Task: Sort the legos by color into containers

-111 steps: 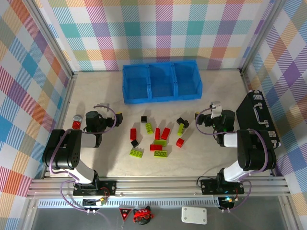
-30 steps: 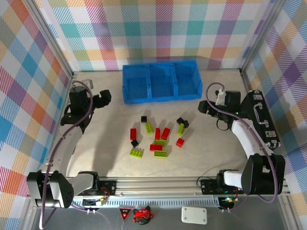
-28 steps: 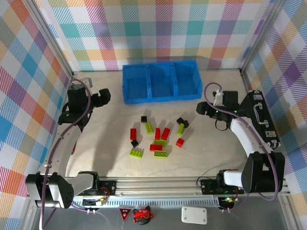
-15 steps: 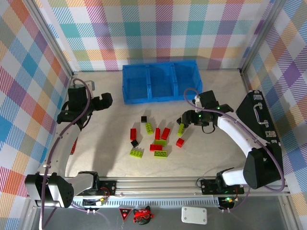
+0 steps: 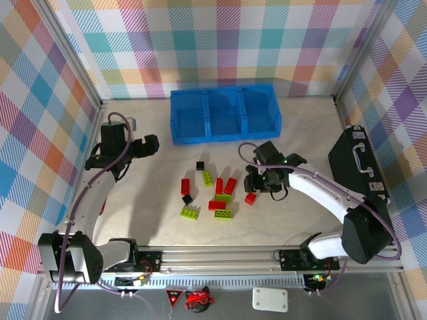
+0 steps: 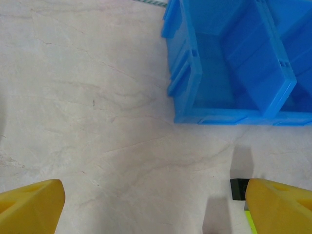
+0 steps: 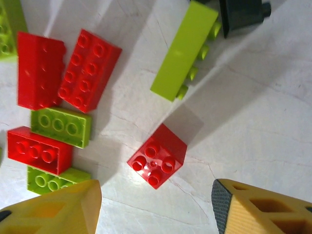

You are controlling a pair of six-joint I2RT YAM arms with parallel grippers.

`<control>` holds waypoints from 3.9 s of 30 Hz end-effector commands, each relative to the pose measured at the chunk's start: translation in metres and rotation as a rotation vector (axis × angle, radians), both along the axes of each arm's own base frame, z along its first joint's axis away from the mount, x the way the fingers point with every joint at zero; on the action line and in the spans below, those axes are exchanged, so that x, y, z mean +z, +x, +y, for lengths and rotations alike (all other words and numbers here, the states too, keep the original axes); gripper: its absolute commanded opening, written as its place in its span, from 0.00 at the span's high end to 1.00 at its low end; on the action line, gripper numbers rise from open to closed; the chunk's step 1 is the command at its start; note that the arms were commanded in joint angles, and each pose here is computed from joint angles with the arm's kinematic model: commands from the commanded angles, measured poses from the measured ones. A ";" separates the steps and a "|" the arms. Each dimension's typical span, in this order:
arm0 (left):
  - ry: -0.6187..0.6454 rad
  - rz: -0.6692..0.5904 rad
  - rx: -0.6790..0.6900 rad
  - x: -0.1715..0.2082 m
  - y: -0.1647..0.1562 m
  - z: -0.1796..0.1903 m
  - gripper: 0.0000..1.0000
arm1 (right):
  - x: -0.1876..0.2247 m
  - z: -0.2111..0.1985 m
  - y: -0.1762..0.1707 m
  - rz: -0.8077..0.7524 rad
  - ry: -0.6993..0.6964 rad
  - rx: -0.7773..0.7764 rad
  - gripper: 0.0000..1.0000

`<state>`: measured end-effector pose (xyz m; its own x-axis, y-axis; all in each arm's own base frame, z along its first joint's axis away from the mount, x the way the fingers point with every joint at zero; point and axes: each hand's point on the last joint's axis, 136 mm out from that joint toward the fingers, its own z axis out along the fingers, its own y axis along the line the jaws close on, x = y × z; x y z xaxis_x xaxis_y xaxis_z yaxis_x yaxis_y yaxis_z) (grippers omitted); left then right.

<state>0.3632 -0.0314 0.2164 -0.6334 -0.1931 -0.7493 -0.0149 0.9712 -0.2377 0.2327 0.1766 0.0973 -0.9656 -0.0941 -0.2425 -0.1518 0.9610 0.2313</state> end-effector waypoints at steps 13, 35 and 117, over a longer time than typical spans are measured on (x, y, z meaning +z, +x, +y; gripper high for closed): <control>-0.041 0.016 -0.044 -0.009 0.018 -0.011 0.06 | -0.043 0.014 -0.028 0.055 -0.131 -0.042 0.33; 0.020 0.038 -0.040 -0.008 0.011 -0.005 0.07 | -0.062 0.041 -0.003 -0.004 -0.144 -0.021 0.43; -0.038 -0.026 -0.120 0.012 0.004 -0.021 0.04 | -0.005 -0.010 0.256 0.008 0.059 -0.026 0.85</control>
<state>0.3675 -0.0462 0.2188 -0.6496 -0.1574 -0.7438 0.0700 0.9618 -0.2647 0.5094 0.1627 0.0759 -0.9623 -0.0345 -0.2699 -0.1073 0.9597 0.2598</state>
